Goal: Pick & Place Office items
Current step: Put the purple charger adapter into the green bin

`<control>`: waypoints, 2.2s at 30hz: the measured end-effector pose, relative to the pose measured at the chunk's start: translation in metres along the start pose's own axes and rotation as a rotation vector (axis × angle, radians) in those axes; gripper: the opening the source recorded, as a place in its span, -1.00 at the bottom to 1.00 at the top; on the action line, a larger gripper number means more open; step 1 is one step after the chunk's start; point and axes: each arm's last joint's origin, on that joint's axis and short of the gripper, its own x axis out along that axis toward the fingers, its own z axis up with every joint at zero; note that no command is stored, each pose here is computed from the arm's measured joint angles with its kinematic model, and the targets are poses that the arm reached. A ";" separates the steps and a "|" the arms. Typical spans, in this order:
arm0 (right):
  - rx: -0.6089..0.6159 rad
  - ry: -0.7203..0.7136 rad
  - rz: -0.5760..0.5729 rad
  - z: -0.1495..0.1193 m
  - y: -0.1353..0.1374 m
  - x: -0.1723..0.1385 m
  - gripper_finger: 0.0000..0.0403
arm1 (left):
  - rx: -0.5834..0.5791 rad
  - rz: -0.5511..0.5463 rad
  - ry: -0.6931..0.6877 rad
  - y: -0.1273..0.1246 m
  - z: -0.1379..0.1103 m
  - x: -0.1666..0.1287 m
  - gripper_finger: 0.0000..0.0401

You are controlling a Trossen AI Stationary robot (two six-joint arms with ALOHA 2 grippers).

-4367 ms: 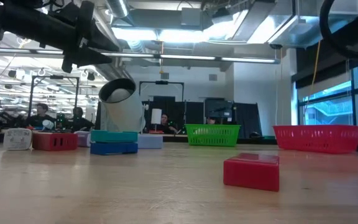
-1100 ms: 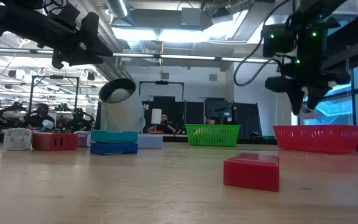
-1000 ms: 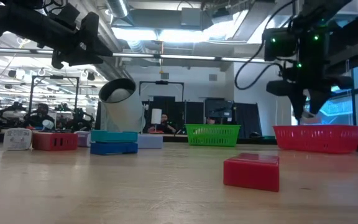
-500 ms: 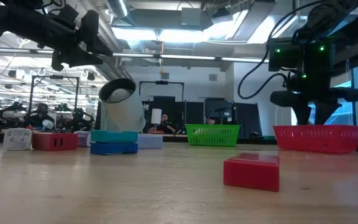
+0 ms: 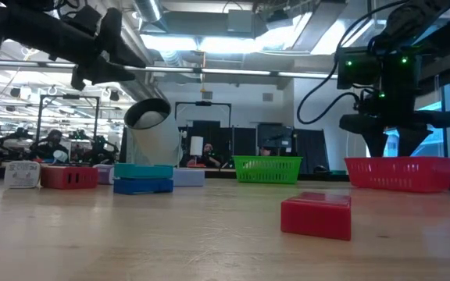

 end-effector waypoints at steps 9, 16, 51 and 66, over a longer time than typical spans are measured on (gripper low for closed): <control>-0.059 -0.023 0.085 0.014 0.012 -0.019 0.31 | 0.141 -0.376 0.352 -0.004 -0.023 -0.004 0.04; -0.152 -0.165 0.169 0.033 0.030 -0.057 0.29 | 0.385 -0.451 0.557 0.003 -0.044 -0.006 0.04; -0.289 -0.323 0.313 0.049 0.049 -0.117 0.29 | 0.771 -0.394 0.829 0.019 -0.100 0.024 -0.19; -0.261 -0.351 0.290 0.049 0.049 -0.117 0.29 | 0.359 -0.592 -0.115 -0.032 -0.016 0.039 -0.35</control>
